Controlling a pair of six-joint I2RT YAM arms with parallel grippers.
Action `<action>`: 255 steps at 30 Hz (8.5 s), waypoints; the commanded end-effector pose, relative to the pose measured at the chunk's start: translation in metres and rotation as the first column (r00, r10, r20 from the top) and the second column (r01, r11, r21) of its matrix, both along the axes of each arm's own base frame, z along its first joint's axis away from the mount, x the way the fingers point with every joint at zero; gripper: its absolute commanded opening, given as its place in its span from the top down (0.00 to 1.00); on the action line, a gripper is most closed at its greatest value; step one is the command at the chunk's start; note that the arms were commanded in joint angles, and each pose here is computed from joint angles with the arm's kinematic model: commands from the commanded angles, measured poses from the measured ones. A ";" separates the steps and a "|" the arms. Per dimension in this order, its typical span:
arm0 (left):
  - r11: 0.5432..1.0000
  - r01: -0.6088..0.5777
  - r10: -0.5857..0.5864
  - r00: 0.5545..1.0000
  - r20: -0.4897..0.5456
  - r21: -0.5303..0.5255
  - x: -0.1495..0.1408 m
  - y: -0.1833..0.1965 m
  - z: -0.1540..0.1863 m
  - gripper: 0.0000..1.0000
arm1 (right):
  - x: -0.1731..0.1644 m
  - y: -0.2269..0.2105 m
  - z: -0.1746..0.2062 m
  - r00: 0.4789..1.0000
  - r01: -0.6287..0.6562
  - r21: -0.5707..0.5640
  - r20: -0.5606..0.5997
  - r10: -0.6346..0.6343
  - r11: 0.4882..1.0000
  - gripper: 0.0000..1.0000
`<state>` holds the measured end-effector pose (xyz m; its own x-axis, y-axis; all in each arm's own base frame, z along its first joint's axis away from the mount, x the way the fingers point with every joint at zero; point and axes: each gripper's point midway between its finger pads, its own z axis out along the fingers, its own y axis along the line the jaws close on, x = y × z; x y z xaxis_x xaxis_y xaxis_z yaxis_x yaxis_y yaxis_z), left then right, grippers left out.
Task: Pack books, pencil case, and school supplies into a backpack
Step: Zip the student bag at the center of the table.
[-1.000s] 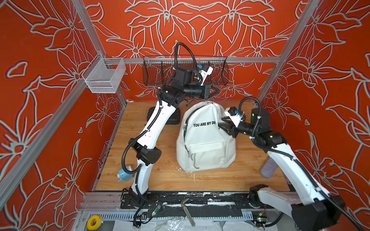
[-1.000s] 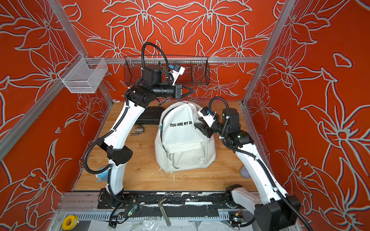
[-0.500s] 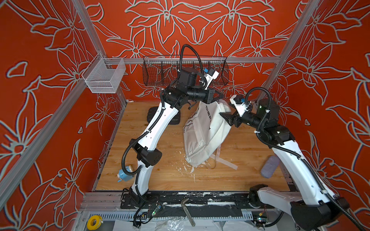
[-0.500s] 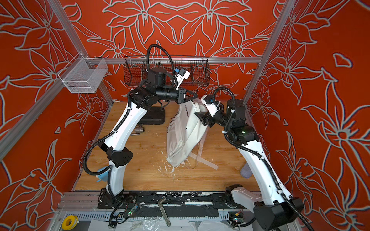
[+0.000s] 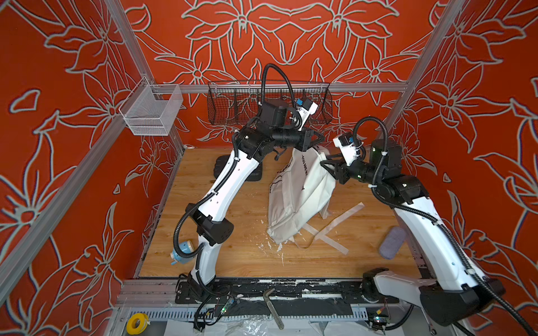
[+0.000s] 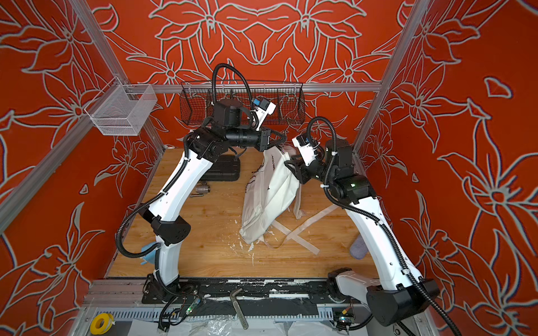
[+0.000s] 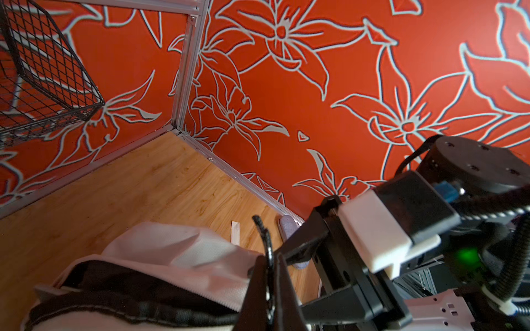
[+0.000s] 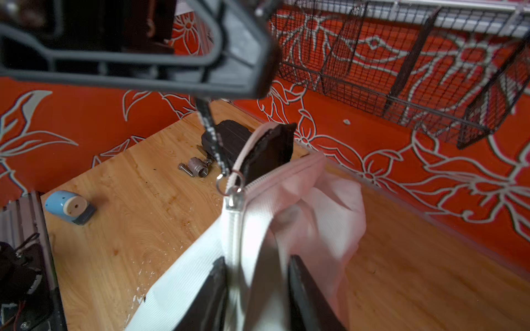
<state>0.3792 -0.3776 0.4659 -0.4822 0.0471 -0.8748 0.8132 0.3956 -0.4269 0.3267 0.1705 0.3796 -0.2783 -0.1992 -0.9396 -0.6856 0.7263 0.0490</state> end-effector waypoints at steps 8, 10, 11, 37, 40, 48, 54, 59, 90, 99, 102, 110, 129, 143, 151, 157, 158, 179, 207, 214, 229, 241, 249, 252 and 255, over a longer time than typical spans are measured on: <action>0.983 -0.132 0.153 0.974 0.166 -0.131 0.002 0.027 0.071 1.00 | 0.003 0.025 0.009 0.987 -0.094 0.048 -0.123 0.100 0.994 0.42; 0.978 -0.152 0.176 0.969 0.171 -0.146 0.004 0.030 0.076 1.00 | 0.002 0.030 0.006 0.987 -0.113 0.029 -0.114 0.116 0.993 0.48; 0.974 -0.165 0.191 0.966 0.177 -0.153 0.005 0.032 0.080 1.00 | 0.001 0.032 0.005 0.986 -0.122 0.019 -0.113 0.124 0.992 0.54; 0.814 -0.545 0.565 0.823 0.060 -0.202 0.085 0.178 0.063 1.00 | -0.024 0.025 0.069 0.933 -0.255 -0.238 0.192 0.303 0.937 1.00; 0.816 -0.559 0.569 0.821 0.041 -0.148 0.090 0.181 0.043 1.00 | -0.011 0.013 0.075 0.948 -0.187 -0.202 0.219 0.230 0.961 1.00; 0.807 -0.587 0.587 0.810 -0.021 -0.065 0.071 0.201 -0.032 1.00 | 0.031 -0.041 0.087 0.953 0.082 -0.065 0.297 -0.060 0.995 1.00; 0.820 -0.572 0.568 0.817 -0.099 -0.020 0.045 0.205 -0.093 1.00 | 0.050 -0.050 0.091 0.945 0.132 0.064 0.294 -0.145 0.989 1.00; 0.842 -0.538 0.532 0.838 -0.122 -0.025 0.024 0.203 -0.111 1.00 | 0.054 -0.052 0.089 0.943 0.134 0.039 0.303 -0.140 0.990 1.00; 0.955 -0.207 0.209 0.978 -0.013 -0.215 -0.033 0.093 0.011 1.00 | -0.006 0.084 0.045 0.851 -0.491 -0.079 0.171 0.497 0.868 0.35; 0.935 -0.292 0.275 0.956 -0.105 -0.203 -0.027 0.100 -0.016 1.00 | -0.010 0.099 0.024 0.872 -0.486 0.138 0.144 0.468 0.863 0.37; 0.930 -0.304 0.287 0.952 -0.109 -0.207 -0.029 0.101 -0.016 1.00 | -0.005 0.114 0.021 0.869 -0.494 0.179 0.108 0.483 0.850 0.40; 0.928 -0.302 0.286 0.953 -0.102 -0.219 -0.033 0.098 -0.013 1.00 | 0.012 0.135 0.001 0.891 -0.454 0.183 0.108 0.441 0.872 0.44; 0.892 -0.451 0.450 0.893 -0.033 -0.027 -0.031 0.138 -0.050 0.03 | 0.010 0.144 -0.023 0.906 -0.414 0.210 0.191 0.378 0.886 1.00; 0.797 -0.601 0.496 0.594 -0.634 0.060 0.014 0.206 -0.234 0.03 | 0.003 0.156 -0.102 0.897 -0.440 0.227 0.068 0.437 0.869 1.00; 0.903 -0.423 0.318 0.527 -0.788 0.081 0.042 0.129 -0.294 0.03 | -0.001 0.167 -0.158 0.882 -0.454 0.207 -0.031 0.469 0.867 1.00; 0.907 -0.417 0.277 0.477 -0.834 0.063 0.050 0.109 -0.332 0.03 | 0.004 0.168 -0.195 0.885 -0.425 0.203 -0.109 0.452 0.882 0.98; 0.910 -0.410 0.268 0.476 -0.838 0.058 0.051 0.106 -0.336 0.03 | 0.004 0.168 -0.202 0.883 -0.423 0.205 -0.125 0.452 0.883 0.97; 0.933 -0.354 0.224 0.420 -0.879 0.068 0.040 0.096 -0.366 1.00 | 0.024 0.162 -0.222 0.883 -0.297 0.313 -0.269 0.384 0.902 0.56; 0.931 -0.351 0.256 0.443 -0.859 0.097 0.040 0.097 -0.361 1.00 | 0.038 0.163 -0.246 0.779 -0.168 0.303 -0.542 0.315 0.938 0.78; 0.925 -0.359 0.288 0.448 -0.847 0.125 0.043 0.102 -0.361 1.00 | 0.026 0.166 -0.231 0.738 -0.177 0.360 -0.567 0.365 0.916 1.00; 0.887 -0.457 0.290 0.439 -0.850 0.067 0.067 0.141 -0.354 1.00 | -0.034 0.105 -0.255 0.682 -0.065 0.119 -0.720 0.132 0.991 1.00; 0.877 -0.476 0.321 0.464 -0.826 0.074 0.084 0.169 -0.342 1.00 | -0.061 0.071 -0.257 0.727 -0.036 0.024 -0.685 0.043 0.999 1.00; 0.923 -0.306 0.372 0.552 -0.746 0.233 0.056 0.176 -0.340 0.78 | -0.043 0.048 -0.217 0.894 -0.014 -0.099 -0.446 -0.032 0.995 0.55; 0.921 -0.272 0.388 0.572 -0.723 0.278 0.055 0.179 -0.337 0.53 | -0.046 0.031 -0.231 0.890 -0.018 -0.220 -0.448 -0.084 0.975 0.50; 0.896 -0.309 0.444 0.595 -0.670 0.319 0.059 0.187 -0.327 0.08 | -0.054 0.019 -0.248 0.856 -0.032 -0.303 -0.500 -0.130 0.952 0.49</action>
<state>0.4512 -0.2011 0.1266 -0.9495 -0.2351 -0.2078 0.0056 0.6495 -0.7604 0.2793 0.2108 0.1496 -0.6945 -0.3170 -0.6459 -0.5891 0.7658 0.2577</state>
